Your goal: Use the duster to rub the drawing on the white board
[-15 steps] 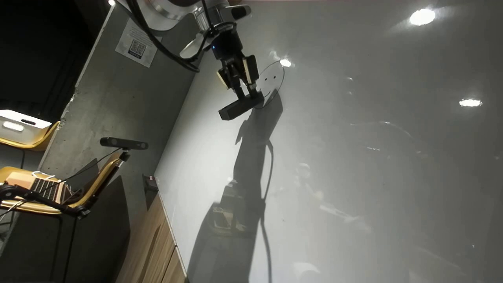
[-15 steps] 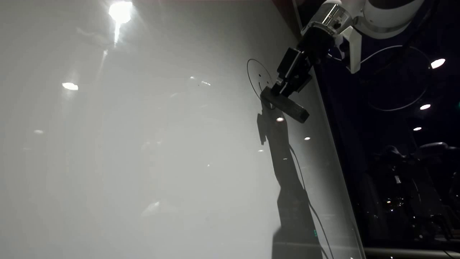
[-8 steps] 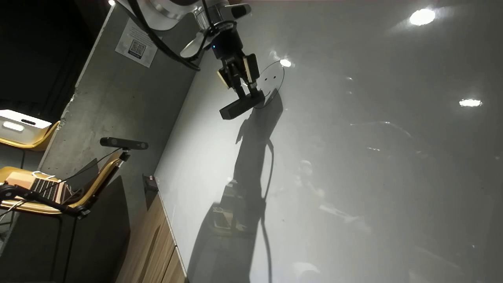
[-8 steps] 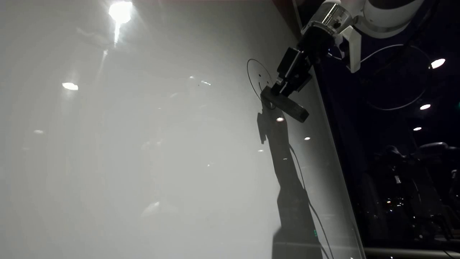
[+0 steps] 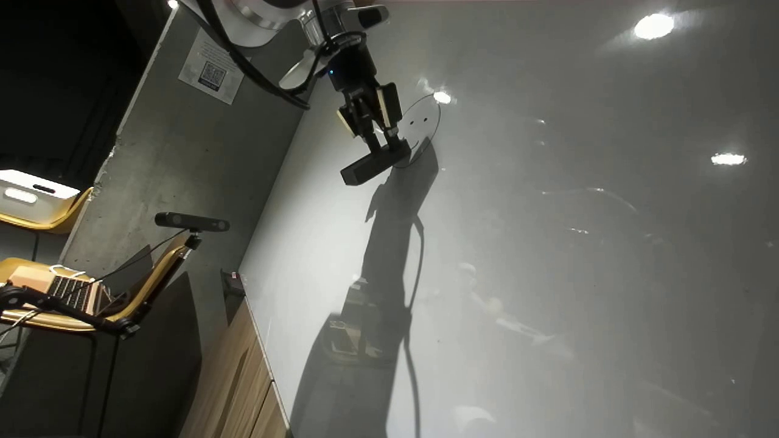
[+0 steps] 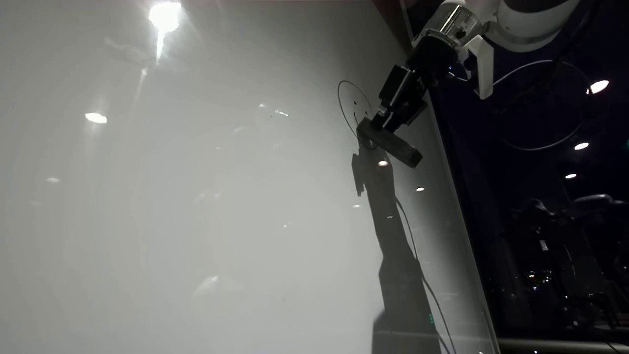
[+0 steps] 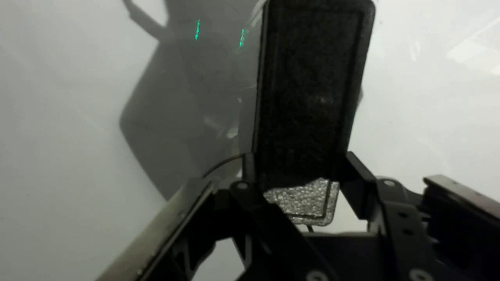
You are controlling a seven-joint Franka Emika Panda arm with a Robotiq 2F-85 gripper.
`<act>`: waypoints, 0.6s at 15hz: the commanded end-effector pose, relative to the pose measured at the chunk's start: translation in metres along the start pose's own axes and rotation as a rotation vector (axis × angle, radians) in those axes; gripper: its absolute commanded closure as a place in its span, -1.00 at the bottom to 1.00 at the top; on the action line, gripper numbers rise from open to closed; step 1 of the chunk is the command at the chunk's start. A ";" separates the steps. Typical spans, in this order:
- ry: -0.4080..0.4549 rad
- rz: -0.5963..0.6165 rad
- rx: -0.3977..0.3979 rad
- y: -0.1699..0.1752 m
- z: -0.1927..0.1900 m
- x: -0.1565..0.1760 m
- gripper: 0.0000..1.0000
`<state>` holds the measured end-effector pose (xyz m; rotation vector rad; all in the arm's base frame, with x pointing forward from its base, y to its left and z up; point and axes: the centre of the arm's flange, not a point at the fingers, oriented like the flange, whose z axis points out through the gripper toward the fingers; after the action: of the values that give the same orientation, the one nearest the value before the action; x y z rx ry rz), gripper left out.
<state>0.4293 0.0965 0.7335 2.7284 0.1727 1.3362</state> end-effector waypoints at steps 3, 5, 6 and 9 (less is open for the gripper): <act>-0.083 -0.015 -0.038 0.005 0.004 -0.003 0.42; -0.118 -0.018 -0.049 0.008 0.004 -0.006 0.42; -0.123 -0.020 -0.054 0.009 0.005 -0.006 0.42; -0.131 -0.019 -0.053 0.009 0.008 -0.006 0.42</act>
<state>0.4305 0.0882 0.7175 2.7734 0.1453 1.1594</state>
